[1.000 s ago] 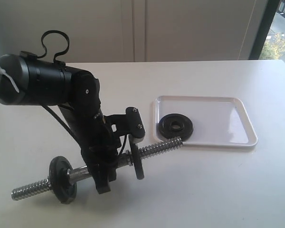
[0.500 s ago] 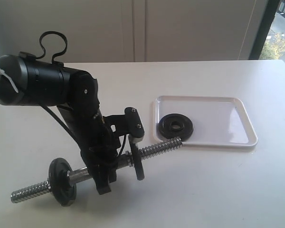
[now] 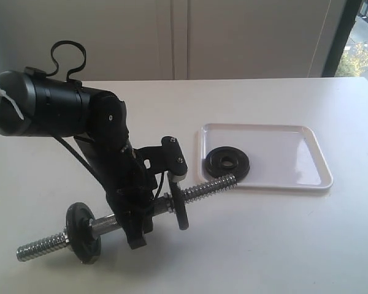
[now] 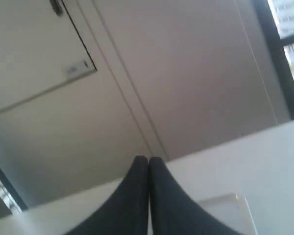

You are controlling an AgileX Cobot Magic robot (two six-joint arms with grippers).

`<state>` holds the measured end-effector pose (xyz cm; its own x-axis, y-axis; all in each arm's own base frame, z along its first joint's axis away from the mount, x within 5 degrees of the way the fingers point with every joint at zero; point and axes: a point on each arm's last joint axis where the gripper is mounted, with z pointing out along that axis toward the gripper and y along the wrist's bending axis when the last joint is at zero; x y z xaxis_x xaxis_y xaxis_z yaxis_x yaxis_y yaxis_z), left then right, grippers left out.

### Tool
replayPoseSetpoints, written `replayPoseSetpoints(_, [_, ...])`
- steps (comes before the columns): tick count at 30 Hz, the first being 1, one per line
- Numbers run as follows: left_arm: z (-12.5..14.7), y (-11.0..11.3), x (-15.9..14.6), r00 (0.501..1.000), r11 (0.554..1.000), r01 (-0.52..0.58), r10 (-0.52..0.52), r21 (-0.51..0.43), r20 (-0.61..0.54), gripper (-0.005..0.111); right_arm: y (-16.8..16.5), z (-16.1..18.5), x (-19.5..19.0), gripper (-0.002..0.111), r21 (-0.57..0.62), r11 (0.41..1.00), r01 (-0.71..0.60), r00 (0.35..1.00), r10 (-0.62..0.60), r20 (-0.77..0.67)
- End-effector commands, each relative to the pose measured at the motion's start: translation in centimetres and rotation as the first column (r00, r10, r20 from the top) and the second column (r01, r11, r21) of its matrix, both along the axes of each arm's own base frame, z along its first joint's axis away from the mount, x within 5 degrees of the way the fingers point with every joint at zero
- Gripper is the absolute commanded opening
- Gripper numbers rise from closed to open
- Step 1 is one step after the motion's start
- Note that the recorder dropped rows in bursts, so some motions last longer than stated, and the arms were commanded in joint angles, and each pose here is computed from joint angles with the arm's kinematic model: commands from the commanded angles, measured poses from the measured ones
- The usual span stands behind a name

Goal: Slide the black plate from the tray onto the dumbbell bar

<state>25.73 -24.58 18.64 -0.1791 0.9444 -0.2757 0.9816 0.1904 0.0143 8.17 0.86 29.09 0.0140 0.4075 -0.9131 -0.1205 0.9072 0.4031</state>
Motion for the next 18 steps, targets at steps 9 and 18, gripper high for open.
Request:
replayPoseSetpoints(9, [2.4,-0.2,-0.2,0.999,0.996,-0.032,0.035,-0.088,0.029,0.000,4.6,4.3,20.5,0.000,-0.186,0.833,-0.521,0.562,0.171,-0.809])
replayPoseSetpoints(18, [2.4,-0.2,-0.2,0.999,0.996,-0.031,0.033,-0.088,0.027,0.000,12.4,-1.0,27.5,0.000,-0.243,0.633,-0.735,0.396,0.108,-0.912])
